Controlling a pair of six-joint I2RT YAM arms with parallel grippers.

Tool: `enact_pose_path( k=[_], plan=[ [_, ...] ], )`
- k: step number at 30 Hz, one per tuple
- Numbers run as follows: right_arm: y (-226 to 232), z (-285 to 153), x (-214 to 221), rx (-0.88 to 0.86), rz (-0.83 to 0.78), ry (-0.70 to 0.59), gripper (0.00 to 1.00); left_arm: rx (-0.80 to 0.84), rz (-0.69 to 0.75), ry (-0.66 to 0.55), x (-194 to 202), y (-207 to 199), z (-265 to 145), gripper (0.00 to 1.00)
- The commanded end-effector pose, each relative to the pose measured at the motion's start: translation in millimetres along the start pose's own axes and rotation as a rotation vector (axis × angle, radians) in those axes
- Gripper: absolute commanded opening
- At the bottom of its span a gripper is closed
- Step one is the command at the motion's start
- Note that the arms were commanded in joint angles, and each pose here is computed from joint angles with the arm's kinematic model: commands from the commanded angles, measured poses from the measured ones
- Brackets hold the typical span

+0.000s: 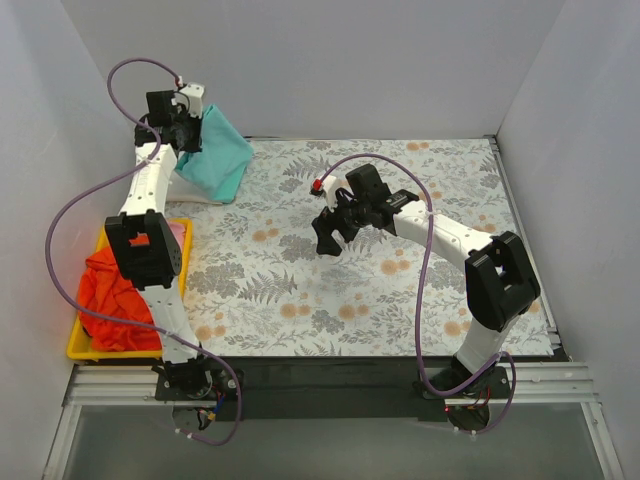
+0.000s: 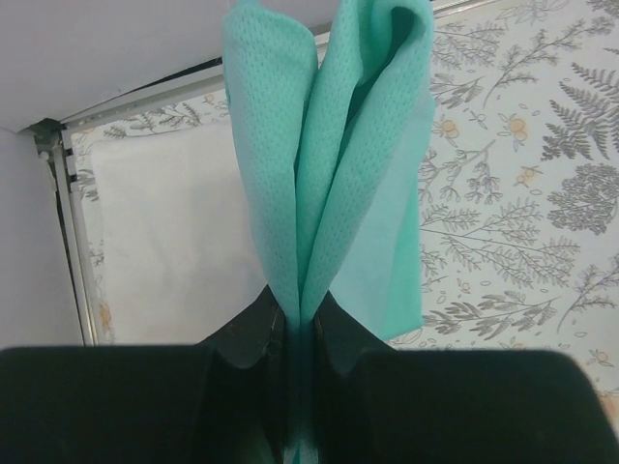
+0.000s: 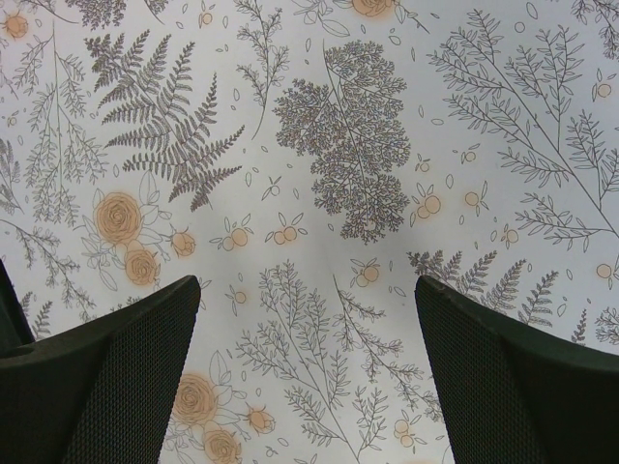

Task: Fold and stack the t-shirts
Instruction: Neatly place the folded tshirt to the corner

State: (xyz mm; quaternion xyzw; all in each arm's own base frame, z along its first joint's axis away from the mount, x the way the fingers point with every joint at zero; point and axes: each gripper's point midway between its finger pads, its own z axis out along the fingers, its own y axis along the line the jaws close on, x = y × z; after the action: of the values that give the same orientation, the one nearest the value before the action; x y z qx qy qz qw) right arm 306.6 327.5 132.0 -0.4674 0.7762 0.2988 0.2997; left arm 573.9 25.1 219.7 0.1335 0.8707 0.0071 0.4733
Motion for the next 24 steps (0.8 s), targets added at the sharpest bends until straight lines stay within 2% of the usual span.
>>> enact_pose_path(
  k=[1, 4, 16, 24],
  plan=[
    [3.4, -5.7, -12.5, -0.01, -0.014, -0.027, 0.98, -0.039, -0.013, -0.037, -9.7, 22.5, -1.4, 0.0],
    [3.3, -3.7, -9.9, -0.014, -0.007, -0.019, 0.98, -0.044, -0.015, -0.037, -5.5, 31.7, 4.8, 0.0],
    [2.1, 6.1, 0.2, -0.034, 0.014, 0.018, 0.98, -0.109, -0.113, 0.043, 60.3, 86.7, 60.8, 0.0],
    [2.5, 11.0, 4.0, -0.05, 0.024, 0.032, 0.98, -0.189, -0.119, 0.063, 89.9, 115.1, 78.0, 0.0]
  ],
)
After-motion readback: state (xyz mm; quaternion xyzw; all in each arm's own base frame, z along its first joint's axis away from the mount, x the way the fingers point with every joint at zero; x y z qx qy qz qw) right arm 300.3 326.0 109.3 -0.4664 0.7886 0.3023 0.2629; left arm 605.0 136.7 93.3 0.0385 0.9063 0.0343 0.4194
